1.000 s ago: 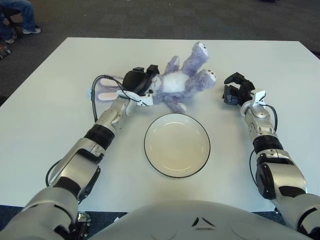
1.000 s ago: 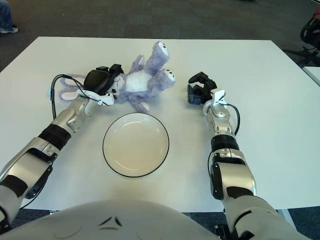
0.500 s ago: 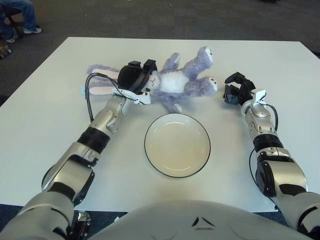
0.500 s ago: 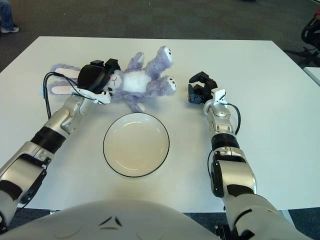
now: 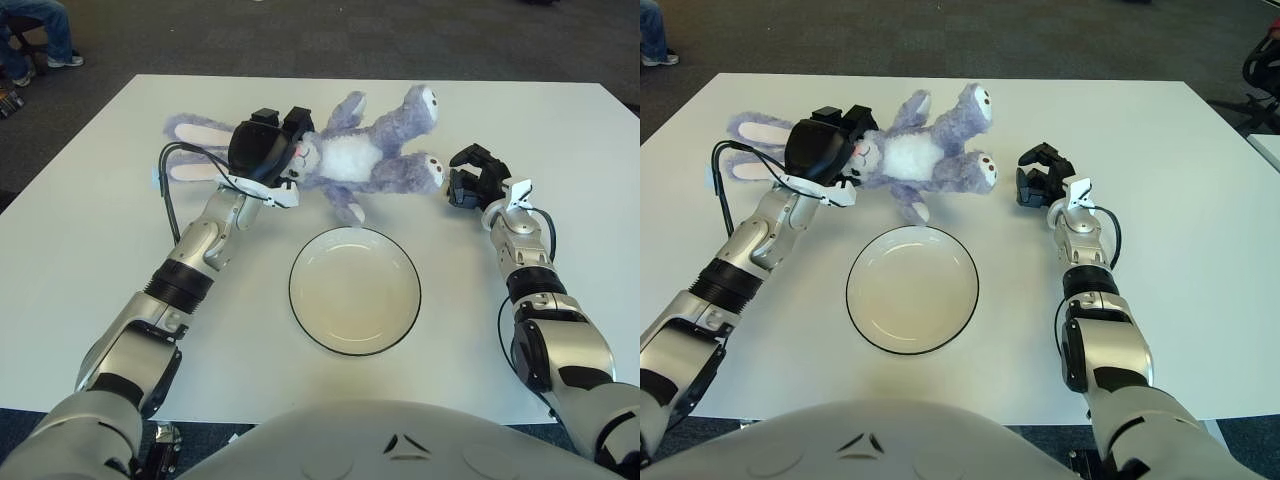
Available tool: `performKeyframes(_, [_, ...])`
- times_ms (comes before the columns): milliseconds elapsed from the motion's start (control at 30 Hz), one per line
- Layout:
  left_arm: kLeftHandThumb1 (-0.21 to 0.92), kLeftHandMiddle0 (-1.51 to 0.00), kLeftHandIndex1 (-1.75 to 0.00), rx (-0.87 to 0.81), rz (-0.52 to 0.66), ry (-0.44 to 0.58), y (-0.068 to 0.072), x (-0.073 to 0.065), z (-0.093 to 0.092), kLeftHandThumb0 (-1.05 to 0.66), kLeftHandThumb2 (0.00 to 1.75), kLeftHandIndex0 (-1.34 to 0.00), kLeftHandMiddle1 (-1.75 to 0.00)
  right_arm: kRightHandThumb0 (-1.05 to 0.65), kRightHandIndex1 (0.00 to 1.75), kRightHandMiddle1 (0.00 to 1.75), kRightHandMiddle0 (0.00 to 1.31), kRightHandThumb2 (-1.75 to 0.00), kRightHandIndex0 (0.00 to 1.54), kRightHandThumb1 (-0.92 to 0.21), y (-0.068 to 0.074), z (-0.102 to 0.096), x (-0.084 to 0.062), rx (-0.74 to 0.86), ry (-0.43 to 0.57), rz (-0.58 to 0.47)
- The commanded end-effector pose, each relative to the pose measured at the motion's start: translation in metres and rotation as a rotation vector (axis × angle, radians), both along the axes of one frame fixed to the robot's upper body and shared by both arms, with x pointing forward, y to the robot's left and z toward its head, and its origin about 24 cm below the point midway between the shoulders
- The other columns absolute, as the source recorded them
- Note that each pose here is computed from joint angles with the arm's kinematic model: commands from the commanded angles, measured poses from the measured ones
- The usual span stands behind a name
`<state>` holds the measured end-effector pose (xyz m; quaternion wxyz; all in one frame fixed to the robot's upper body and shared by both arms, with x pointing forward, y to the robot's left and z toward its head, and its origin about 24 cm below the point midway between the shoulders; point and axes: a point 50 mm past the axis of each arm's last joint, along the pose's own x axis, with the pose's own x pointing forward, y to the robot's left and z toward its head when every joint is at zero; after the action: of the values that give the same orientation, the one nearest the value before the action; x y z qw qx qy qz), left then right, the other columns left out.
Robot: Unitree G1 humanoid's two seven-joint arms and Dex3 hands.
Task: Put the doll into the plate.
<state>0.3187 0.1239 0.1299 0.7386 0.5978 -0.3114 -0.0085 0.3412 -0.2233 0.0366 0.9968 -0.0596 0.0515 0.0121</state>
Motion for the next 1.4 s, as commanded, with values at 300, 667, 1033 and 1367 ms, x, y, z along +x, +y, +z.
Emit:
performKeyframes(300, [-0.07, -0.91, -1.75, -0.021, 0.017, -0.1, 0.005, -0.007, 0.012, 0.0, 1.61, -0.86, -1.33, -0.01, 1.75, 1.7, 0.39, -1.34, 0.66, -0.29, -0.002, -0.038, -0.02, -0.009, 0.18, -0.005])
performKeyframes(667, [-0.09, -0.9, -1.75, -0.055, 0.003, -0.154, 0.005, -0.012, 0.021, 0.0, 1.64, -0.87, -1.36, -0.01, 1.75, 1.73, 0.38, -1.38, 0.67, -0.28, -0.002, -0.038, -0.02, -0.007, 0.179, 0.0])
performKeyframes(1033, [-0.11, -0.93, -1.75, -0.089, -0.029, -0.185, 0.007, -0.018, 0.028, 0.0, 1.66, -0.88, -1.35, -0.01, 1.75, 1.72, 0.4, -1.37, 0.67, -0.27, -0.001, -0.038, -0.02, -0.005, 0.181, 0.007])
performKeyframes(1367, [-0.08, -0.93, -1.75, -0.139, -0.062, -0.159, 0.008, -0.03, 0.033, 0.0, 1.64, -0.82, -1.38, -0.01, 1.75, 1.71, 0.4, -1.37, 0.67, -0.27, 0.0, -0.038, -0.019, -0.019, 0.183, 0.01])
